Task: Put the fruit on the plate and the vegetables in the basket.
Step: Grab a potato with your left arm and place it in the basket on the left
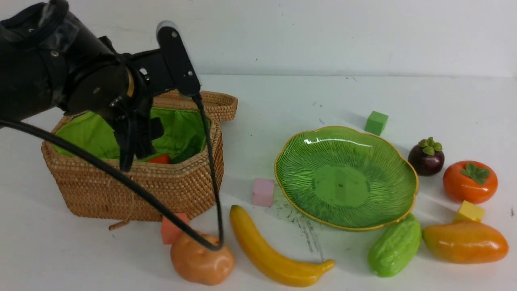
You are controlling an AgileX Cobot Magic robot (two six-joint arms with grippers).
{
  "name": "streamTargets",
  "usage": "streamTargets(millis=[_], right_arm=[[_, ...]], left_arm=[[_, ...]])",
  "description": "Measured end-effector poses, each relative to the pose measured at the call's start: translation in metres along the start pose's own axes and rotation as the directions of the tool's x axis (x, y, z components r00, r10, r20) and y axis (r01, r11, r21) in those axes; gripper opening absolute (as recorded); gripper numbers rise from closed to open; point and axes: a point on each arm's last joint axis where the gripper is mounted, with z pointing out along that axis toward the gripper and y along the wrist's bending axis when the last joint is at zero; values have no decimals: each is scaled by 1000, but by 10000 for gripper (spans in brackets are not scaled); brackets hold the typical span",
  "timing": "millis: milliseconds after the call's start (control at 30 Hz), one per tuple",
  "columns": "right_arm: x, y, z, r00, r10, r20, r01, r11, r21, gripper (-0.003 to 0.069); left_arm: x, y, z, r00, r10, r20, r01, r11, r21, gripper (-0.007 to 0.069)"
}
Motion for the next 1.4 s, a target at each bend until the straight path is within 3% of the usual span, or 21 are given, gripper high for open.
streamTargets(millis=[100, 200, 300, 333, 433, 500, 567, 667, 800, 833, 1000, 1300, 1400], right_arm=[[0, 1, 0, 1000, 2, -4, -2, 1000, -6, 118], [1, 1, 0, 1000, 2, -12, -2, 1000, -10, 118], [3, 2, 0, 1000, 2, -31, -2, 1000, -19, 119], [3, 2, 0, 999, 2, -32, -2, 1000, -20, 120], [5, 3, 0, 998, 1, -58, -2, 1000, -31, 124], [6, 3, 0, 998, 0, -68, -3, 999, -36, 126], [7, 4, 0, 997, 0, -76, -3, 999, -40, 128], [7, 4, 0, 997, 0, -78, -3, 999, -41, 128], [7, 4, 0, 997, 0, -81, -3, 999, -42, 128], [7, 4, 0, 997, 0, -81, -3, 999, -42, 128], [7, 4, 0, 997, 0, -81, -3, 999, -42, 128], [8, 4, 0, 996, 0, -84, -3, 999, -43, 128], [8, 4, 0, 996, 0, -85, -3, 999, -44, 128]], left_arm=[[-8, -15, -27, 969, -248, 5, 247, 965, 84, 353], [-12, -34, -48, 957, -289, -39, 291, 941, 175, 187], [-11, -71, -66, 990, -108, -86, 131, 930, 343, 18], [-9, -74, -67, 992, -89, -89, 116, 927, 356, 3], [3, -122, -73, 973, 226, -50, -166, 831, 530, -13], [10, -136, -70, 940, 341, -7, -278, 778, 564, 11], [15, -142, -65, 924, 383, 15, -323, 756, 569, 83], [17, -144, -55, 929, 370, 24, -321, 768, 555, 259], [16, -145, -35, 947, 313, 71, -306, 814, 493, 578], [16, -144, -29, 946, 313, 85, -314, 822, 474, 618], [10, -147, -7, 915, 378, 144, -403, 819, 409, 660], [14, -175, 45, 814, 570, 114, -560, 716, 417, 609], [17, -180, 54, 806, 586, 83, -560, 710, 427, 596]])
